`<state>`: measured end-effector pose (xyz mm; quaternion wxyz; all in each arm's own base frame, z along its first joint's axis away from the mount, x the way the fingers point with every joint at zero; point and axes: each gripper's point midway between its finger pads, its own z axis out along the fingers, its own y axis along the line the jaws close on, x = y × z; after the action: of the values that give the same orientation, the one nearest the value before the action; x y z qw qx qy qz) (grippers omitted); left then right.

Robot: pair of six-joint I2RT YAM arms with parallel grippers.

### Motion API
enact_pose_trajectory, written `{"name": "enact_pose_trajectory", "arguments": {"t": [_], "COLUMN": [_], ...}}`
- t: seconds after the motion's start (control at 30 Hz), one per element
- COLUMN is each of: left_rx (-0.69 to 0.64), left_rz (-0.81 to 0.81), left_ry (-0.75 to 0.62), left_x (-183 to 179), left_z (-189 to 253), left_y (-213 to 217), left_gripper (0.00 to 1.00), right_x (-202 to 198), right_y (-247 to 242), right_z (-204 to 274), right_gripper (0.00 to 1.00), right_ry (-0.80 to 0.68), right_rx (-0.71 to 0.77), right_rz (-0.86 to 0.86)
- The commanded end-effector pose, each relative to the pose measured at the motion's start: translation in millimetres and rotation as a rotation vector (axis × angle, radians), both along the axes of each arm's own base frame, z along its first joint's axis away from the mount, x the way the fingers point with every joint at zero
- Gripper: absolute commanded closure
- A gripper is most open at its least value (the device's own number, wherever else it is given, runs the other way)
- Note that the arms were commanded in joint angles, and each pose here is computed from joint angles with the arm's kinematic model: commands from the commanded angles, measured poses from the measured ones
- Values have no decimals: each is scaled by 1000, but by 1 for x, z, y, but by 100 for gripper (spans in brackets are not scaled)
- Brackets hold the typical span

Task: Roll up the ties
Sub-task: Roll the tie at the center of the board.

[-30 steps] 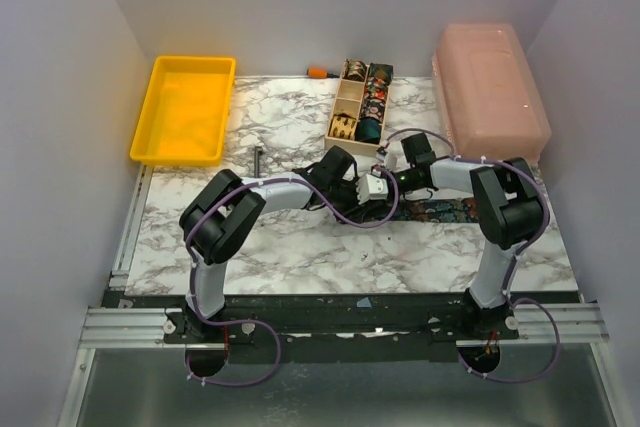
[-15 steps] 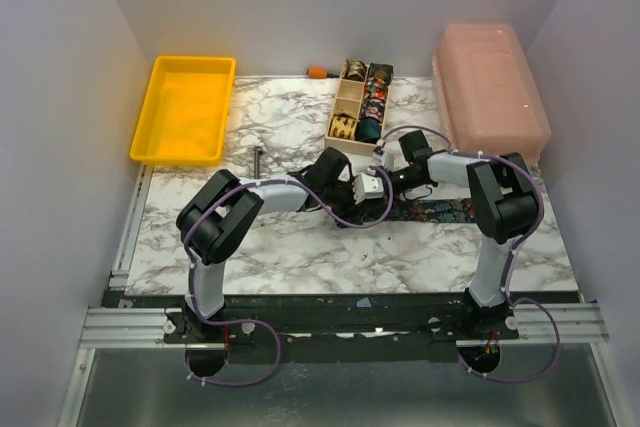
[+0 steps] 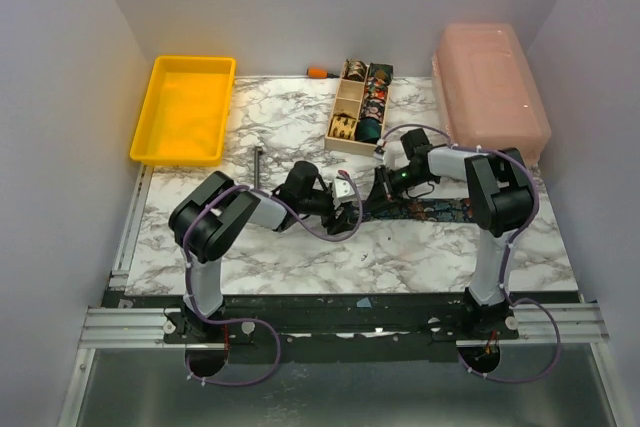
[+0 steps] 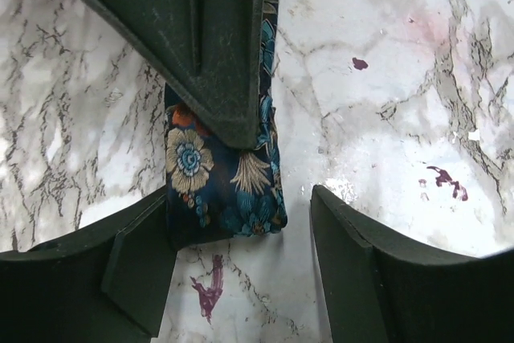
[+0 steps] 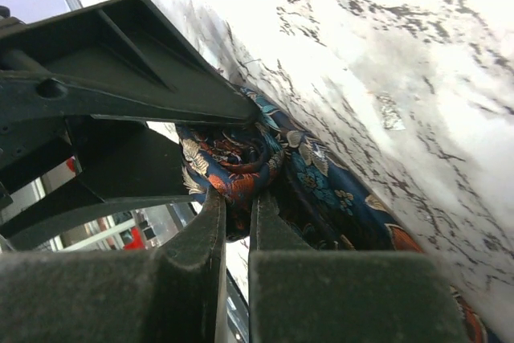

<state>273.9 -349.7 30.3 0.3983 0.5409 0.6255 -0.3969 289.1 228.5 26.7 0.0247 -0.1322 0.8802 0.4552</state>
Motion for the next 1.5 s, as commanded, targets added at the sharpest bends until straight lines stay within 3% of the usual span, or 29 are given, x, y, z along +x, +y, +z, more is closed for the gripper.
{"name": "enact_pose_trajectory", "arguments": {"t": [0.0, 0.3, 0.37, 0.5, 0.57, 0.7, 0.83, 1.03, 1.33, 1.47], "left_rx": [-120, -159, -147, -38, 36, 183, 276, 327, 362, 375], "left_rz": [-24, -9, 0, 7, 26, 74, 81, 61, 50, 52], "left_ry": [-24, -32, -29, -37, -18, 25, 28, 33, 33, 42], "left_x": [-4, 3, 7, 8, 8, 10, 6, 2, 1, 1], "left_z": [9, -4, -8, -17, -22, -33, -38, -39, -41, -42], "left_y": [-6, -17, -19, -16, -10, 6, 18, 19, 13, 13], "left_gripper": [36, 34, 43, 79, 86, 94, 96, 96, 94, 93], "right_x": [-14, -19, -20, -15, -8, 1, 4, -4, 15, 15], "right_y": [-56, -61, -62, -57, -54, -47, -43, -24, -6, -2], "right_z": [-80, -93, -95, -88, -76, -39, -6, 20, 27, 17], "right_gripper": [100, 100, 100, 99, 95, 74, 59, 48, 48, 57], "right_ry": [22, 61, 68, 65, 46, 10, -23, 30, 51, 63], "right_rx": [-305, -333, -342, -319, -304, -263, -222, -81, -25, -31], "right_rz": [46, 55, 54, 50, 46, 48, 48, 37, -38, -19]}}
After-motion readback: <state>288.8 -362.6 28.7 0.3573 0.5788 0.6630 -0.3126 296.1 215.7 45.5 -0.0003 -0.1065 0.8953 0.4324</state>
